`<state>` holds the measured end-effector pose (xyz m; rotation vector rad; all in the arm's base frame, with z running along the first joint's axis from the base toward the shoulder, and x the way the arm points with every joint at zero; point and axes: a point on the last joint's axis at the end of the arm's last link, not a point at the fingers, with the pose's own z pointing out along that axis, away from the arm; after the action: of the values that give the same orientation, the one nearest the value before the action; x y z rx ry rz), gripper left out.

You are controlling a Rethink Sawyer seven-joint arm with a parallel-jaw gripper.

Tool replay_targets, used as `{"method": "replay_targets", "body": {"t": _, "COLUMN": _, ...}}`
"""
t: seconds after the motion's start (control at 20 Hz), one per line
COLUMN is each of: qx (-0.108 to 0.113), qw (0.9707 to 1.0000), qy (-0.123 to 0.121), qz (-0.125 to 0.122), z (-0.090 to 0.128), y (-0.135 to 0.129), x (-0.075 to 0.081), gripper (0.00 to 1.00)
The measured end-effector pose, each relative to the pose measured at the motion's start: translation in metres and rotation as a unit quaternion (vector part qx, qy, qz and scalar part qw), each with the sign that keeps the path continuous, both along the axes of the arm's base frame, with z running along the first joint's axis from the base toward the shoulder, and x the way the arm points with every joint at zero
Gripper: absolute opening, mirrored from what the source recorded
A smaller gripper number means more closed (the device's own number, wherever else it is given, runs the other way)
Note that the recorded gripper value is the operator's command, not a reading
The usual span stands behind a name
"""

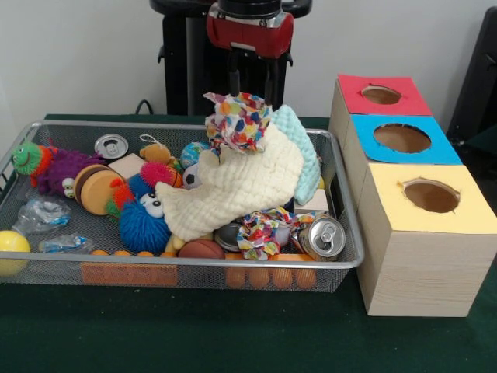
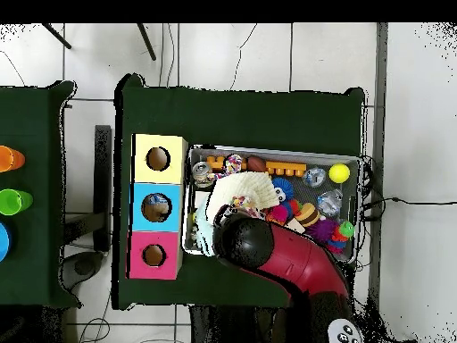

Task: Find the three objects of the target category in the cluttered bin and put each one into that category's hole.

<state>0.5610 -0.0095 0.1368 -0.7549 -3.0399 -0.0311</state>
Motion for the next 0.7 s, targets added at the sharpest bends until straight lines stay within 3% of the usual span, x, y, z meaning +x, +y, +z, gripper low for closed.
{"method": "replay_targets", "body": {"t": 0.4, "qx": 0.007, "qw": 0.9998, "qy": 0.02, "qz": -0.003, "z": 0.015, "y": -0.004, "x": -0.001, "gripper": 1.0}}
{"method": "replay_targets", "body": {"t": 0.7, "qx": 0.024, "qw": 0.9985, "qy": 0.049, "qz": -0.003, "z": 0.057, "y": -0.009, "x": 0.008, "gripper": 1.0}}
